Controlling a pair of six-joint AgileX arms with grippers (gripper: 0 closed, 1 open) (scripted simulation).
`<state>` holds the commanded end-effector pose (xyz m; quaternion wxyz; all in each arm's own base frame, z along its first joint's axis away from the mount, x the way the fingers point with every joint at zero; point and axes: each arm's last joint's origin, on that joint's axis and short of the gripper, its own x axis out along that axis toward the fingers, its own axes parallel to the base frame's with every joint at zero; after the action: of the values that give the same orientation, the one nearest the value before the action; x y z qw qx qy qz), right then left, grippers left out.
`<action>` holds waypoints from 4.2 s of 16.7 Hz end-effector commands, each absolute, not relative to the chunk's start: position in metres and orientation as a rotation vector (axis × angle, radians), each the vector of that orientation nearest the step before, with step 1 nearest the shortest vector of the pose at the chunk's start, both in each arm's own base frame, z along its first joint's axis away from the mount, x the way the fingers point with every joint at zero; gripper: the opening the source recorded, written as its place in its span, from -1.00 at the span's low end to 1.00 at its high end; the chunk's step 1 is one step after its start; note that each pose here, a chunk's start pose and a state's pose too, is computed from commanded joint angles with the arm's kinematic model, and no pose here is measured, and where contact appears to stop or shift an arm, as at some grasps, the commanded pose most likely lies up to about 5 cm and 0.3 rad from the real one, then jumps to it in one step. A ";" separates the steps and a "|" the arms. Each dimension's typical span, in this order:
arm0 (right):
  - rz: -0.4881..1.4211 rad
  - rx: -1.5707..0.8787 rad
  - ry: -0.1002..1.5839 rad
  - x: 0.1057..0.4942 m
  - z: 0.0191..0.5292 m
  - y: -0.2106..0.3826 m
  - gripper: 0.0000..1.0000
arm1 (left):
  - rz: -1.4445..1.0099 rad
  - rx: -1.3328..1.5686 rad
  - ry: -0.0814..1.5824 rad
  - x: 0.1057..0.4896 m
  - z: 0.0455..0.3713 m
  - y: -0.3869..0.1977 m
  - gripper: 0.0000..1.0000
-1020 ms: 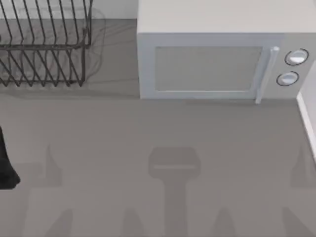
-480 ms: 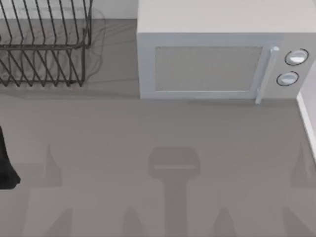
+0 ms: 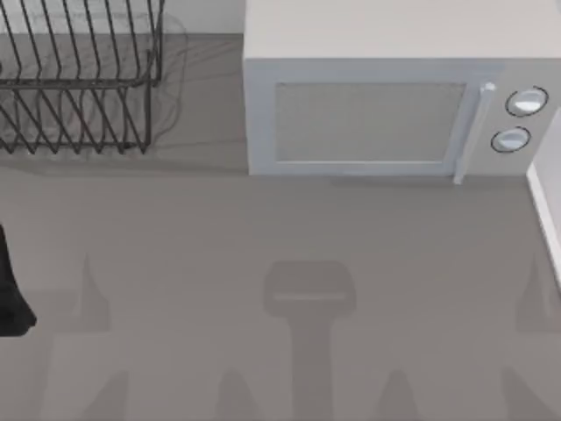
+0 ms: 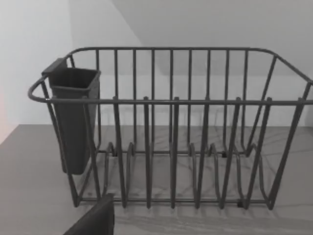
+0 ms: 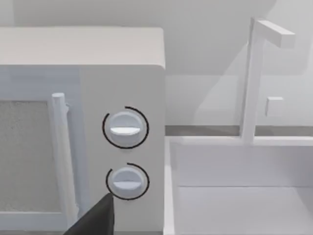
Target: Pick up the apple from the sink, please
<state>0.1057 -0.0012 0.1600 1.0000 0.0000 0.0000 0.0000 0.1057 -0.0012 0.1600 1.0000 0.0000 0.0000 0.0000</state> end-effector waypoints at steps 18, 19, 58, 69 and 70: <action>-0.078 -0.074 0.503 0.153 0.237 -0.017 1.00 | 0.000 0.000 0.000 0.106 0.160 -0.001 1.00; -0.084 -0.079 0.585 0.167 0.244 -0.020 1.00 | 0.000 0.000 0.000 0.106 0.160 -0.001 1.00; -0.008 0.008 1.571 0.363 0.006 -0.109 1.00 | 0.000 0.000 0.000 0.106 0.160 -0.001 1.00; -0.008 0.008 1.571 0.363 0.006 -0.109 -0.66 | 0.000 0.000 0.000 0.106 0.160 -0.001 1.00; -0.008 0.008 1.571 0.363 0.006 -0.109 -0.81 | 0.000 0.000 0.000 0.106 0.160 -0.001 1.00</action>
<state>0.3627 -0.1094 0.0059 0.7071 0.0035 0.7071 -0.0035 0.1057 -0.0012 0.1600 1.0000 0.0000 0.0000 0.0000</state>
